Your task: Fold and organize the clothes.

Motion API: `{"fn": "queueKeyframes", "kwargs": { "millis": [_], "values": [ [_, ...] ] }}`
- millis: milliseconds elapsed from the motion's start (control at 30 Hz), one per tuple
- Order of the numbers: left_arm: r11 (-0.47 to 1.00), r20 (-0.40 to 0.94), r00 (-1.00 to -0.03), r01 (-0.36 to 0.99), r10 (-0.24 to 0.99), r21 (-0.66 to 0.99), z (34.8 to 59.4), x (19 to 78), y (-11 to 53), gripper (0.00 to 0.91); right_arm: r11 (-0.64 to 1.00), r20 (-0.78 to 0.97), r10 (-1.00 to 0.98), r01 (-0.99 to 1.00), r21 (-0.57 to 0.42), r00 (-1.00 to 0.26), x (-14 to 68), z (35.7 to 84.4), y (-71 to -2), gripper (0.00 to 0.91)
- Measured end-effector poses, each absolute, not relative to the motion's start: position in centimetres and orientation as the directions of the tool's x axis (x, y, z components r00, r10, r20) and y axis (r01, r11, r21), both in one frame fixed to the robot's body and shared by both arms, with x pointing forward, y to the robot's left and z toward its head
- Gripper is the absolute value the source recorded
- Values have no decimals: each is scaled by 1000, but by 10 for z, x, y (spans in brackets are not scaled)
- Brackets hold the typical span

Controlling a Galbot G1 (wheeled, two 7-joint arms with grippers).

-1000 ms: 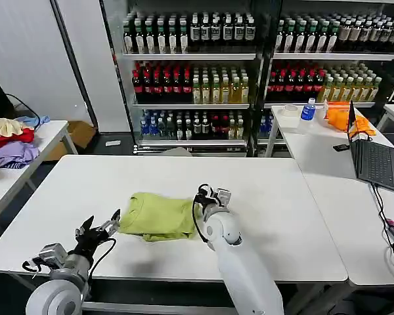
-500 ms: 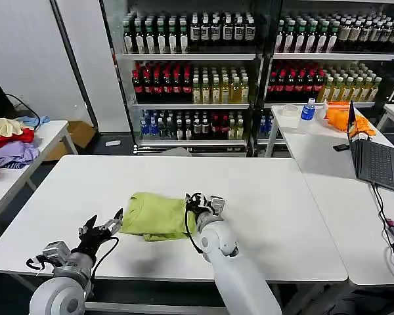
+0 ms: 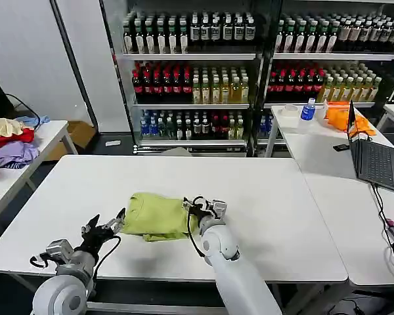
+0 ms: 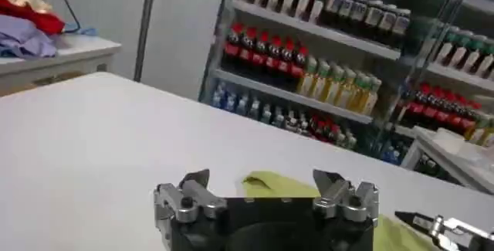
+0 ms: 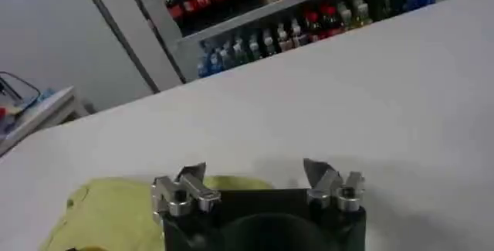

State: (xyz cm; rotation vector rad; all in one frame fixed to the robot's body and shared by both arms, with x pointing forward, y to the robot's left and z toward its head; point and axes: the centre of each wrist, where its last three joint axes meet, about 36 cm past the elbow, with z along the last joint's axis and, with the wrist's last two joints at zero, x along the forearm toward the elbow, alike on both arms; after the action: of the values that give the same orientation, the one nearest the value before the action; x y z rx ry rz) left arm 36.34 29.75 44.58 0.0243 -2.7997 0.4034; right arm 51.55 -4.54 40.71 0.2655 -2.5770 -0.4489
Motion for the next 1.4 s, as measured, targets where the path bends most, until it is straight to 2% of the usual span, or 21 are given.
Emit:
{"fn": "queueKeyframes", "kwargs": {
  "millis": [33, 100, 900, 1400],
  "values": [
    [960, 307, -951, -60, 28, -273, 446, 364, 297, 907, 927, 452, -267, -98, 363, -851, 515, 406, -45, 111],
    [960, 307, -951, -61, 28, -275, 446, 364, 297, 907, 927, 458, -262, -91, 363, -849, 515, 402, -45, 0],
    [957, 313, -949, -71, 22, -282, 447, 361, 302, 907, 928, 474, -234, -50, 369, -849, 514, 390, -48, 0],
    [955, 312, -950, -73, 22, -288, 447, 363, 302, 907, 926, 443, -231, -56, 374, -866, 531, 399, -54, 0]
  ]
}}
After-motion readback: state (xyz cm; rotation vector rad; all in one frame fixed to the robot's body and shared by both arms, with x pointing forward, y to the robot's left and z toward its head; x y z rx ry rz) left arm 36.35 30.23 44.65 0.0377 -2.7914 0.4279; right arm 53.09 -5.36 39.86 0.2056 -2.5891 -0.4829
